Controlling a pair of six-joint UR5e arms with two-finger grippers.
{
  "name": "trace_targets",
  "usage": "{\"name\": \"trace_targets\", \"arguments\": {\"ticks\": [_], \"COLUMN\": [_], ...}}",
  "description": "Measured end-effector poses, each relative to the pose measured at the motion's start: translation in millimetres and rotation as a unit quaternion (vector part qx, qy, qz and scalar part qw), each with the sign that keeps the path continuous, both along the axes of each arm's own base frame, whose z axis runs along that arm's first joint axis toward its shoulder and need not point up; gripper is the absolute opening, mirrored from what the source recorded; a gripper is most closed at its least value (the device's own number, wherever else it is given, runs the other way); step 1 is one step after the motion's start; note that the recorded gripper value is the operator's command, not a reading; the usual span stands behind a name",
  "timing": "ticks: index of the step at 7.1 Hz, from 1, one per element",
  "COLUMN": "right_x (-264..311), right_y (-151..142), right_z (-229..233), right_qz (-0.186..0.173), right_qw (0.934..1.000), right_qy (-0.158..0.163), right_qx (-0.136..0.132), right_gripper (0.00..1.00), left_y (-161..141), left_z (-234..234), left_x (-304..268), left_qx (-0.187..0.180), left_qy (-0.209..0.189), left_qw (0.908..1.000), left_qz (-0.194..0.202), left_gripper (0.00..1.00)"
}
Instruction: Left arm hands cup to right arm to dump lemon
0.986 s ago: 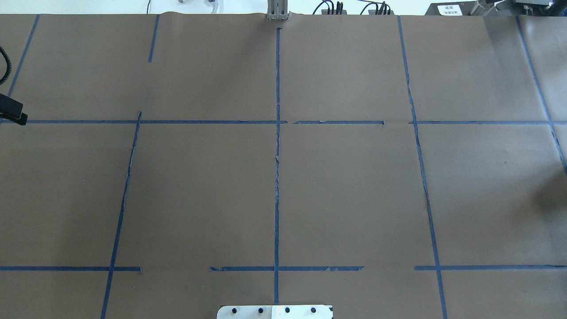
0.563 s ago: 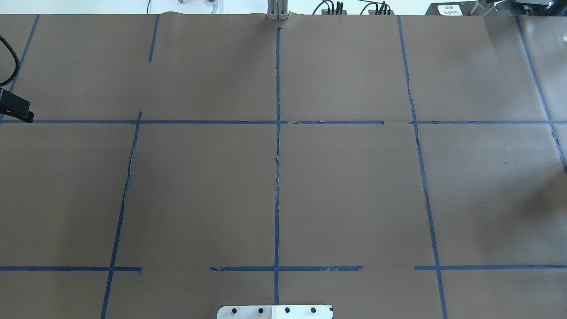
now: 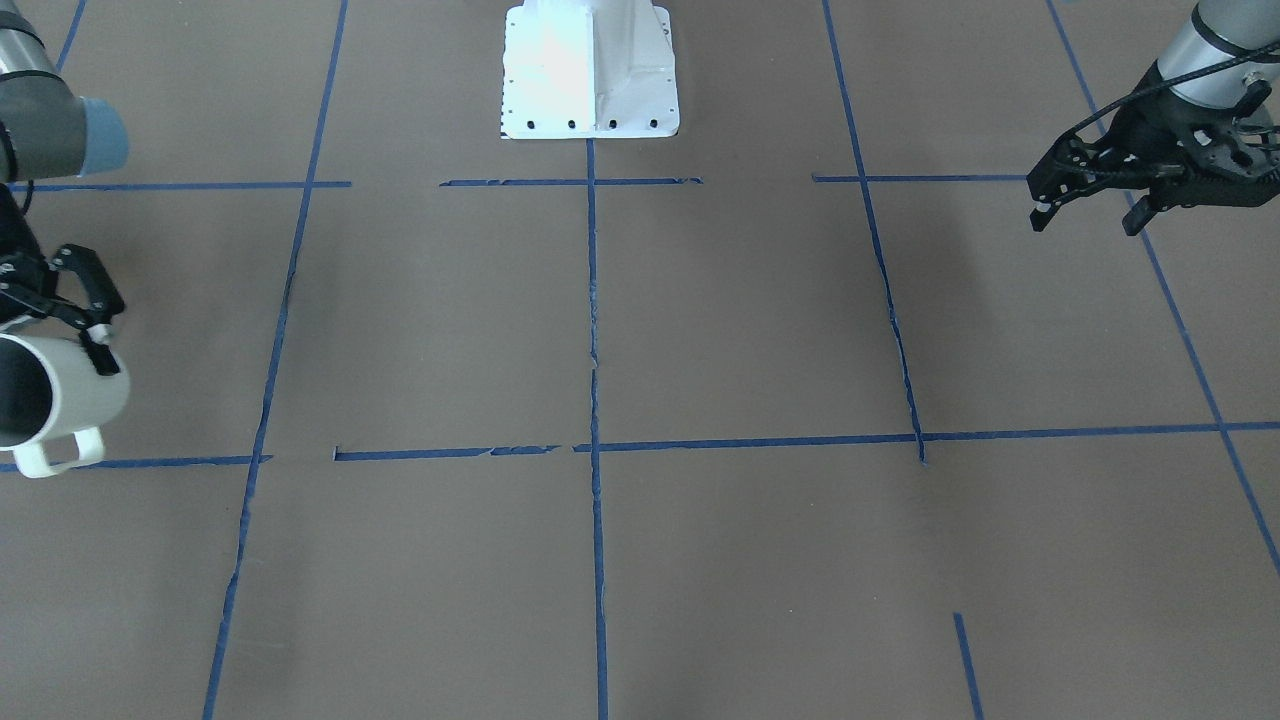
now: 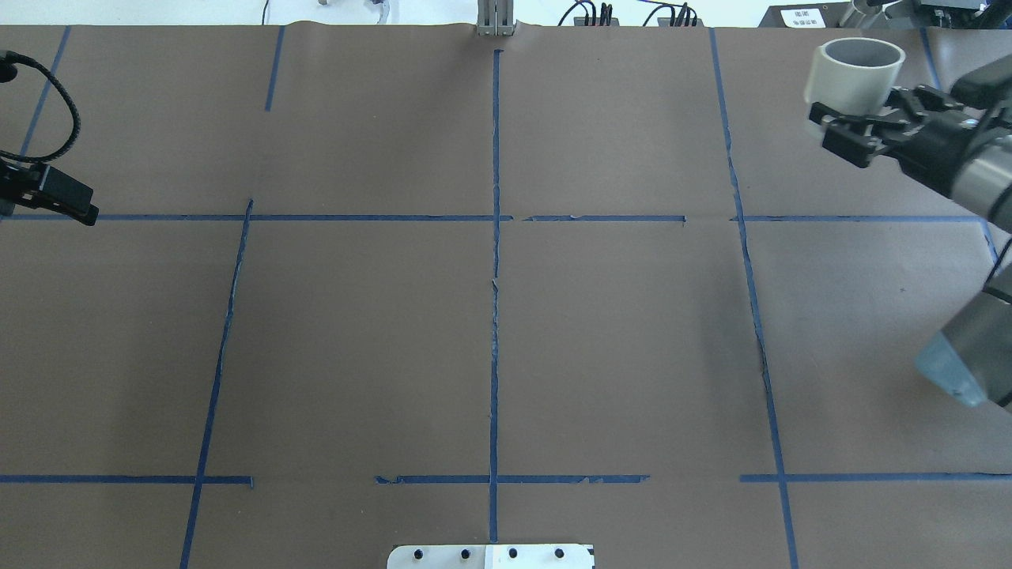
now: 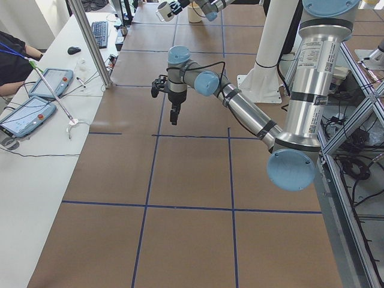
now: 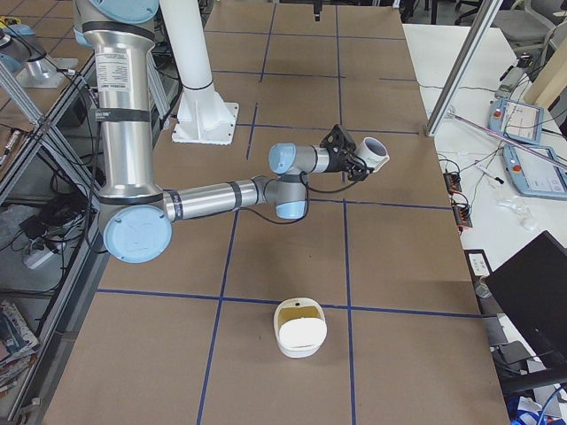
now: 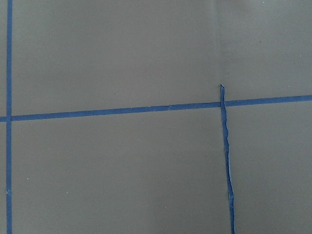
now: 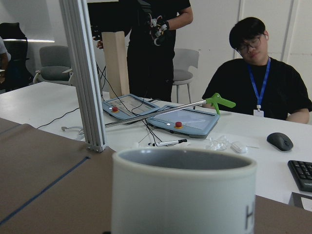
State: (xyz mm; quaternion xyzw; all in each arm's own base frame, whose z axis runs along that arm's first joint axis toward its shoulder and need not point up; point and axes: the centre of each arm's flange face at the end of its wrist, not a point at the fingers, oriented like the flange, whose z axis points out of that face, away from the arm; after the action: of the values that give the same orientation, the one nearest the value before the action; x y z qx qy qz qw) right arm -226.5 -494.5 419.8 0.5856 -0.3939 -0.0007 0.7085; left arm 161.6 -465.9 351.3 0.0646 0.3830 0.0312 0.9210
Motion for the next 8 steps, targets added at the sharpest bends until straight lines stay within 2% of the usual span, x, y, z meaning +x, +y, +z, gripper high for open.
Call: {"name": "trace_targets", "arguments": {"ticks": [1, 2, 3, 4, 6, 8], "right_x": [-55, -116, -175, -231, -296, -329], "right_y": [-5, -1, 6, 20, 58, 72], "right_z": [-41, -87, -129, -160, -192, -199], "right_qz": [0.002, 0.006, 0.015, 0.032, 0.058, 0.076], "right_qw": [0.9975, 0.9945, 0.9932, 0.993, 0.993, 0.9921], "right_qy": [0.053, 0.074, 0.077, 0.069, 0.048, 0.055], "right_qx": [0.046, 0.073, 0.086, 0.091, 0.091, 0.083], "right_gripper": [0.15, 0.17, 0.17, 0.18, 0.22, 0.28], "left_y": [-7, -19, -34, -51, -70, -63], "left_z": [-7, -16, -31, -49, -100, -158], "left_x": [10, 19, 29, 44, 91, 133], "left_qx": [-0.006, -0.014, -0.024, -0.036, -0.045, -0.083], "left_qy": [0.013, 0.023, 0.033, 0.042, 0.065, 0.097], "left_qw": [0.9999, 0.9996, 0.9992, 0.9983, 0.9966, 0.9906], "left_qz": [0.009, 0.007, -0.005, -0.019, -0.024, -0.049], "left_gripper": [1.0, 1.0, 1.0, 1.0, 1.0, 1.0]}}
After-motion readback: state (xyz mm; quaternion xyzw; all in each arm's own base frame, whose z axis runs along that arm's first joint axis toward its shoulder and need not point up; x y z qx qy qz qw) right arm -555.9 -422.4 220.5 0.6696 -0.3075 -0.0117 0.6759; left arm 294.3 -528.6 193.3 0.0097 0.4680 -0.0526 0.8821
